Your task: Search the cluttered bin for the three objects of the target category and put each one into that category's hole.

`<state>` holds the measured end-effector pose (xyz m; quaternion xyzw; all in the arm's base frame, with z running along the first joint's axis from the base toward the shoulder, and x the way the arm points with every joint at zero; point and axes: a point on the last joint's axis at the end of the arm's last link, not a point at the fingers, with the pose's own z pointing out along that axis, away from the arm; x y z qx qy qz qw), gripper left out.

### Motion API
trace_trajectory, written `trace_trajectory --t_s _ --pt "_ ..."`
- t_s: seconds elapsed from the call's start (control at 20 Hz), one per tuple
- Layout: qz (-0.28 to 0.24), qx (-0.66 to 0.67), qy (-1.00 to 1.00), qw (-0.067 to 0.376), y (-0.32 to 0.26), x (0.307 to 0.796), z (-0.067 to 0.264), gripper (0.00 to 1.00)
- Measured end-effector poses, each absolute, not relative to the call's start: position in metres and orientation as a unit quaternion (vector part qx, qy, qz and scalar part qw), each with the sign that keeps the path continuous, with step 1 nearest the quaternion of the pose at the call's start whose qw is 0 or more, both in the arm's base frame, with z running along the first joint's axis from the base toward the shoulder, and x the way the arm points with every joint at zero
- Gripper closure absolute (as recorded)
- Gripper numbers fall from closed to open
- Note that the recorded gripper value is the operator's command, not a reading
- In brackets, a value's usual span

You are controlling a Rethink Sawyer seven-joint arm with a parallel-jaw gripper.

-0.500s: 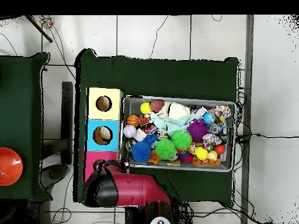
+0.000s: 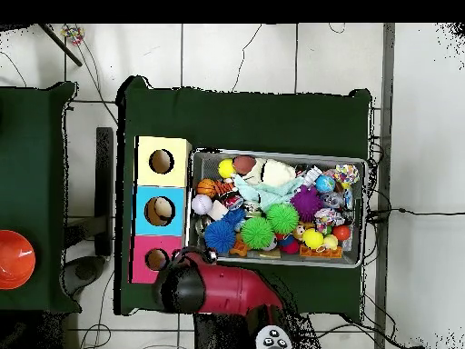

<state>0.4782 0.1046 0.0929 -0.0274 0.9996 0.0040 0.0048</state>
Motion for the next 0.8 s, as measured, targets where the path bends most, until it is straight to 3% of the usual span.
trace_trajectory --t_s 0.8 --pt "0.023 0.000 1.000 -0.002 0.074 0.499 0.064 0.00"
